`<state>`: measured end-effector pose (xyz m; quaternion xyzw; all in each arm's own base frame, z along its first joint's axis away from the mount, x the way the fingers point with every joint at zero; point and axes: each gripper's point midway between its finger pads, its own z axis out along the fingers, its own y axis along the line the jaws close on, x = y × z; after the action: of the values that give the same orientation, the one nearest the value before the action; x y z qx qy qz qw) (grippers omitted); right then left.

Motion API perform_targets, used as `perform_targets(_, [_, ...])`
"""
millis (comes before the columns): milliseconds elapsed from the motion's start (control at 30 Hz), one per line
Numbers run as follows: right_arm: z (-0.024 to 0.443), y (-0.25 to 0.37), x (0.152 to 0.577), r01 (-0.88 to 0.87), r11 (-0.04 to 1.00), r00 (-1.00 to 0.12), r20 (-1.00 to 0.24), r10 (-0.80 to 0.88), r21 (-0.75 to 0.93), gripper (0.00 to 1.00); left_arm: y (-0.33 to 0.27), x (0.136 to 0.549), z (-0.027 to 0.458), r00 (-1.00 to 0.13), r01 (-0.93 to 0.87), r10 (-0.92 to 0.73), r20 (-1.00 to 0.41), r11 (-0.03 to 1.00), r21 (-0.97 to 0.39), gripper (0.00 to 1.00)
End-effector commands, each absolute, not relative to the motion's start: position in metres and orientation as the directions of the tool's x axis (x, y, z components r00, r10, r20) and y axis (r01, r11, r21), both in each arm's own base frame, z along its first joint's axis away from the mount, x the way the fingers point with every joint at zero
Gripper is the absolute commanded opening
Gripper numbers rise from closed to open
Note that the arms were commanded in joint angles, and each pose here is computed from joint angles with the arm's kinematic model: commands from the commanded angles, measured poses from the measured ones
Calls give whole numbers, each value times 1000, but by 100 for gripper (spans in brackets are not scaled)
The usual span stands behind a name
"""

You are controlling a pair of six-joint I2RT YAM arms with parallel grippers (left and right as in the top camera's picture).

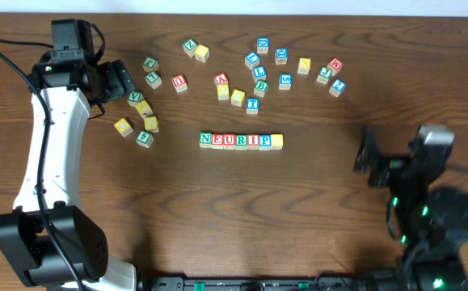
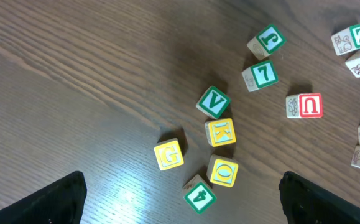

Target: Spell out NEURIPS

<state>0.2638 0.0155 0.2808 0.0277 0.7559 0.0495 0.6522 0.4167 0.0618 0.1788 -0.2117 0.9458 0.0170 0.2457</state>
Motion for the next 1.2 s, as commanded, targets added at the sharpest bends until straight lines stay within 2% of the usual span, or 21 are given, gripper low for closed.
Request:
perform_targets(0, [252,9,245,-12,995,-101,-990,99,101,99,64,418,177,-790,-417,-396,-469,907,-63,98])
perform_targets(267, [202,11,243,-36,994,-13,-994,107,107,99,64,418,177,-790,-417,-396,-468,907,-63,98])
perform_targets(433, [176,11,245,-34,994,-29,-994,105,106,99,64,418,177,-790,-417,-396,-468,907,-63,98])
perform_targets(533, [157,11,246,-33,994,-78,-992,103,106,99,64,418,177,-790,-417,-396,-469,907,-63,98])
perform_targets(1167, [157,11,246,-32,994,-78,-992,103,105,99,64,418,177,-790,-417,-396,-469,907,-63,98])
